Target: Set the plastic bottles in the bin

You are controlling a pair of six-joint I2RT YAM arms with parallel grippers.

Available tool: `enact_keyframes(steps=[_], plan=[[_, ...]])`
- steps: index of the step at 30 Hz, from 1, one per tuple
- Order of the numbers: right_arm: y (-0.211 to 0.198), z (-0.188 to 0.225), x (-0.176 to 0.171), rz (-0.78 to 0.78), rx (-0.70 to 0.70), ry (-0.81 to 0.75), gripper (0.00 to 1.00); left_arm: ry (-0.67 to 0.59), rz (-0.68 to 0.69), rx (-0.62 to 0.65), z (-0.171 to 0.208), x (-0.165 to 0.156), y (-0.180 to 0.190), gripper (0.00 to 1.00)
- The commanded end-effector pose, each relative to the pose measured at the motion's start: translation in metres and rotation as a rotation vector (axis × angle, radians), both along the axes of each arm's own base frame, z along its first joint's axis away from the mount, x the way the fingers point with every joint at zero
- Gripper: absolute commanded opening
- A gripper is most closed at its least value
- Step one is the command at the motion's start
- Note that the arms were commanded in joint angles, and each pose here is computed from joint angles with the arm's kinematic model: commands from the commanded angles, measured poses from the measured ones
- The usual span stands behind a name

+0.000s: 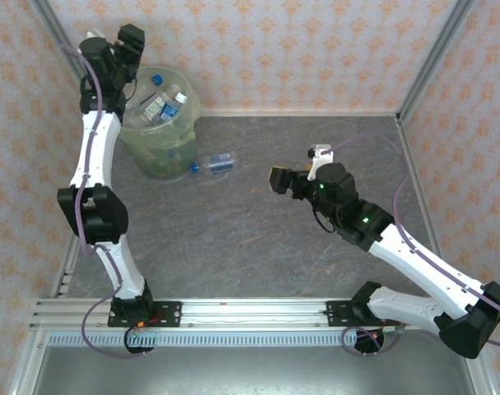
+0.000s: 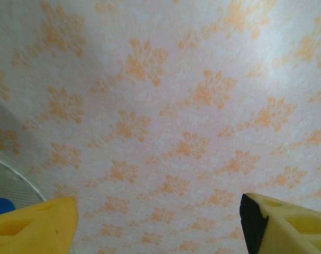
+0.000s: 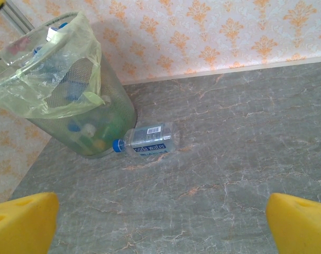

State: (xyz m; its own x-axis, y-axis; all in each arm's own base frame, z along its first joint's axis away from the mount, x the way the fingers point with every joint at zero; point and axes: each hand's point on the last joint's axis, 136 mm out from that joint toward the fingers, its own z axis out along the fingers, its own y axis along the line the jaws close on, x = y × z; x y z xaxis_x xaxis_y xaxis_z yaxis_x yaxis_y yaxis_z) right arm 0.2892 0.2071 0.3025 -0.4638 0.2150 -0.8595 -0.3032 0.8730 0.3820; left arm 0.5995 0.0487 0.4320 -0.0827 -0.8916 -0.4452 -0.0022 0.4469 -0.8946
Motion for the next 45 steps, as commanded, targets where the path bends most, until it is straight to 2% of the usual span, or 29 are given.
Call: enact_keyframes(steps=[1,9,15,20,21,25,30,40,45], plan=[[-0.002,0.002,-0.004,-0.003,0.018,-0.001,1.0,-0.025,-0.061,-0.018,-0.007,0.019,-0.015,0.79],[-0.006,-0.001,-0.006,-0.013,0.022,-0.002,1.0,0.094,-0.009,0.015,-0.051,0.017,0.003,0.79],[-0.003,0.0,-0.005,-0.002,0.017,-0.007,1.0,0.091,0.049,0.017,-0.047,-0.004,0.018,0.79],[0.0,0.001,-0.004,0.008,0.024,-0.01,1.0,0.046,-0.004,0.01,-0.024,-0.009,0.008,0.8],[0.0,0.001,-0.004,0.01,0.026,-0.01,1.0,0.012,-0.01,0.017,-0.003,-0.019,0.005,0.8],[0.003,0.001,-0.004,0.018,0.035,-0.004,1.0,-0.028,-0.031,0.067,0.031,-0.034,-0.006,0.82],[0.005,-0.003,-0.001,0.01,0.047,0.009,1.0,-0.029,-0.053,0.167,0.049,-0.061,-0.024,0.99],[0.039,-0.027,0.028,0.028,0.035,0.091,1.0,0.014,-0.101,0.315,0.032,-0.126,-0.065,0.99],[0.07,-0.05,0.052,0.069,0.026,0.149,1.0,0.054,-0.084,0.368,0.016,-0.164,-0.066,0.99]])
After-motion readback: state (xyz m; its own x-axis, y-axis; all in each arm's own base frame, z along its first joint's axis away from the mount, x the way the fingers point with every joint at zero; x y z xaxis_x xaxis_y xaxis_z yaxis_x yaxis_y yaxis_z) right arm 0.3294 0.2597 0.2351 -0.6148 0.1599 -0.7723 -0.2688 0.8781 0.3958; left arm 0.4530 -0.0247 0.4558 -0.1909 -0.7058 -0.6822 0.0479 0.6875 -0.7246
